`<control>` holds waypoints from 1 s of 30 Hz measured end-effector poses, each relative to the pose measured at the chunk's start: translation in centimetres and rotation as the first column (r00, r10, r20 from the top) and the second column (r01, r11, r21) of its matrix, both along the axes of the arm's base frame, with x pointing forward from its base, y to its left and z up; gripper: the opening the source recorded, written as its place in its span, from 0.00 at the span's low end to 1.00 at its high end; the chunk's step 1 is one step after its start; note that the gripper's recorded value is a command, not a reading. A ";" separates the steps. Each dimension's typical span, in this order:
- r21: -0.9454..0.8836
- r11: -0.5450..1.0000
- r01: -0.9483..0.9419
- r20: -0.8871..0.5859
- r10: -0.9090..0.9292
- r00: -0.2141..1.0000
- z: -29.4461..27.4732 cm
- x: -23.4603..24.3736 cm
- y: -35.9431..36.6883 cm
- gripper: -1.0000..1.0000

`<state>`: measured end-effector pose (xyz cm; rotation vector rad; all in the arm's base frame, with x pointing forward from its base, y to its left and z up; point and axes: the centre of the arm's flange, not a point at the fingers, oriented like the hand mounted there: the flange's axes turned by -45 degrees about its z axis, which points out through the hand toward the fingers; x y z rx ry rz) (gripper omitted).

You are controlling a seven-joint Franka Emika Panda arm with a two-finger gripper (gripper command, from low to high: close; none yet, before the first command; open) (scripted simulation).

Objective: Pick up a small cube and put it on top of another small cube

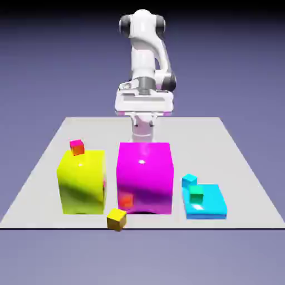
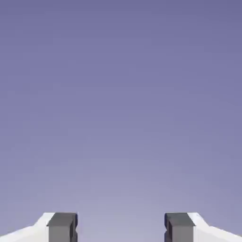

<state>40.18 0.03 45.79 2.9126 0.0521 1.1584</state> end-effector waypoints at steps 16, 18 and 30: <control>0.101 0.970 0.220 -0.509 -0.140 0.849 -4.6 14.7 -6.9 0.50; 0.105 0.963 0.247 -0.564 -0.147 0.812 -5.7 16.2 -7.9 0.50; 0.093 0.922 0.377 -0.836 -0.134 0.533 -13.5 23.0 -12.5 0.50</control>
